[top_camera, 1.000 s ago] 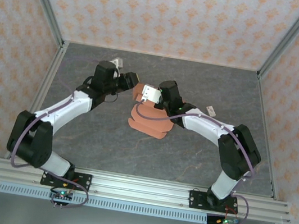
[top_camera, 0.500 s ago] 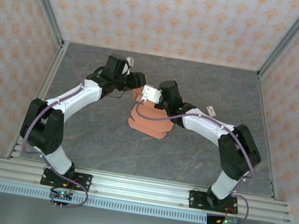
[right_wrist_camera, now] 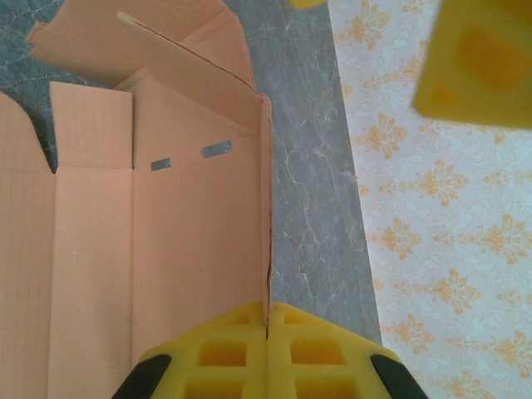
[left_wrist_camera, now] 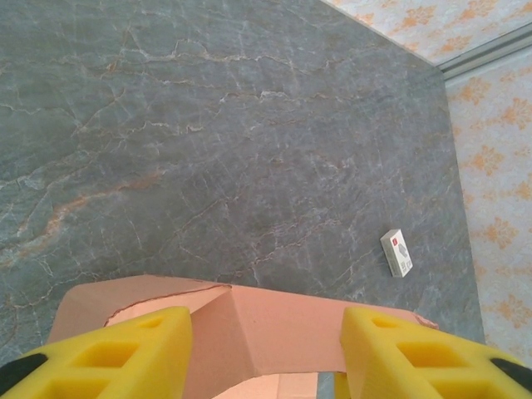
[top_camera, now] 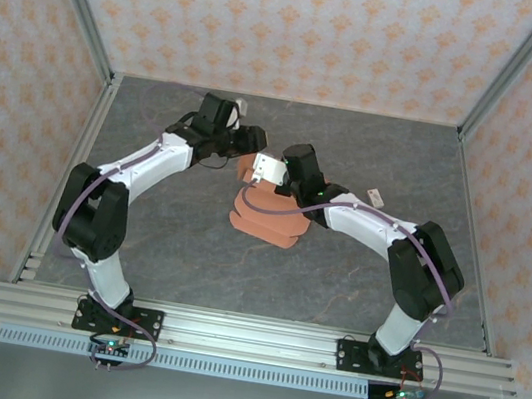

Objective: Fold the paper box

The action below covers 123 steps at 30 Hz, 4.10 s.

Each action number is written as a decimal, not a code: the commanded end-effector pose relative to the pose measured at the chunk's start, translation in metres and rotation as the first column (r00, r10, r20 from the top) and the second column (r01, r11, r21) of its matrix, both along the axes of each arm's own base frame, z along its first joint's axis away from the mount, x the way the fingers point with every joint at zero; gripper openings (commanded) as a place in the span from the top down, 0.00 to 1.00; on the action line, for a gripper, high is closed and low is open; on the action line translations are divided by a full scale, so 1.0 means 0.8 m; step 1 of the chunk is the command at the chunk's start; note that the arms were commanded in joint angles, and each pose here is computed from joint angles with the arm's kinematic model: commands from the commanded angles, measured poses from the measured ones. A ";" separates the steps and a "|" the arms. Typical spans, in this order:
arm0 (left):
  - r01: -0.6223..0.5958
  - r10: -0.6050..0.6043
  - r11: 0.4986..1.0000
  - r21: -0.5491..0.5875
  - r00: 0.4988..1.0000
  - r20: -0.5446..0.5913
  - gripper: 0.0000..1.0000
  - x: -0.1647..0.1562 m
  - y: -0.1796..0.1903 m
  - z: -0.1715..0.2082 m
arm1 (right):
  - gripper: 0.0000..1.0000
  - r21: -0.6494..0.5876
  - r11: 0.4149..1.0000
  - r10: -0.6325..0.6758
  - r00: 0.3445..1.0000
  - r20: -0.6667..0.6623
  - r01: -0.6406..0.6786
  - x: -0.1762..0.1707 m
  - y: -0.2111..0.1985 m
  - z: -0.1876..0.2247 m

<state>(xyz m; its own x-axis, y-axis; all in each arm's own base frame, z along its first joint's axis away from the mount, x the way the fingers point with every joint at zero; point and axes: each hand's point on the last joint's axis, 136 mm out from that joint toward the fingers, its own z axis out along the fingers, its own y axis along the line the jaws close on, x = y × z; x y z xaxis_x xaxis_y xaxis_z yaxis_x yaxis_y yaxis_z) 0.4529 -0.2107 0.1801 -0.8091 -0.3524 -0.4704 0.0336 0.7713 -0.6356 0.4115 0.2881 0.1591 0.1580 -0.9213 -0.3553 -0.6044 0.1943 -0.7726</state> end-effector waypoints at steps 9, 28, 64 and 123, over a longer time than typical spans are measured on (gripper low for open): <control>-0.030 0.020 0.990 -0.139 0.997 -0.072 0.58 0.006 -0.004 -0.016 | 1.00 0.039 0.999 -0.012 0.999 0.050 0.010 0.005 0.001 0.021; -0.032 -0.006 0.969 -0.246 0.988 -0.151 0.58 -0.005 -0.024 -0.048 | 1.00 0.057 0.998 -0.020 0.999 0.050 0.017 0.007 0.009 0.019; -0.124 0.108 0.974 -0.191 0.990 -0.091 0.55 0.001 0.019 -0.017 | 1.00 0.131 0.989 -0.049 0.991 -0.125 0.066 -0.001 -0.024 0.019; 0.190 -0.257 0.931 0.311 0.948 0.189 0.46 -0.074 0.028 -0.100 | 1.00 0.243 0.953 -0.022 0.841 -0.541 0.181 0.020 -0.011 0.034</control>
<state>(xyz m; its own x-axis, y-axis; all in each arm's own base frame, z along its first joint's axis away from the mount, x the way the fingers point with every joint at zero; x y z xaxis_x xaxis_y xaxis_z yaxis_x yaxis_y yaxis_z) 0.3986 -0.1887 0.0882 -0.7347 -0.0037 -0.6784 0.3257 0.8753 -0.3574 0.4262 0.2784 0.1773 -0.2031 -0.7857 -0.5844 -0.8675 0.4212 -0.2648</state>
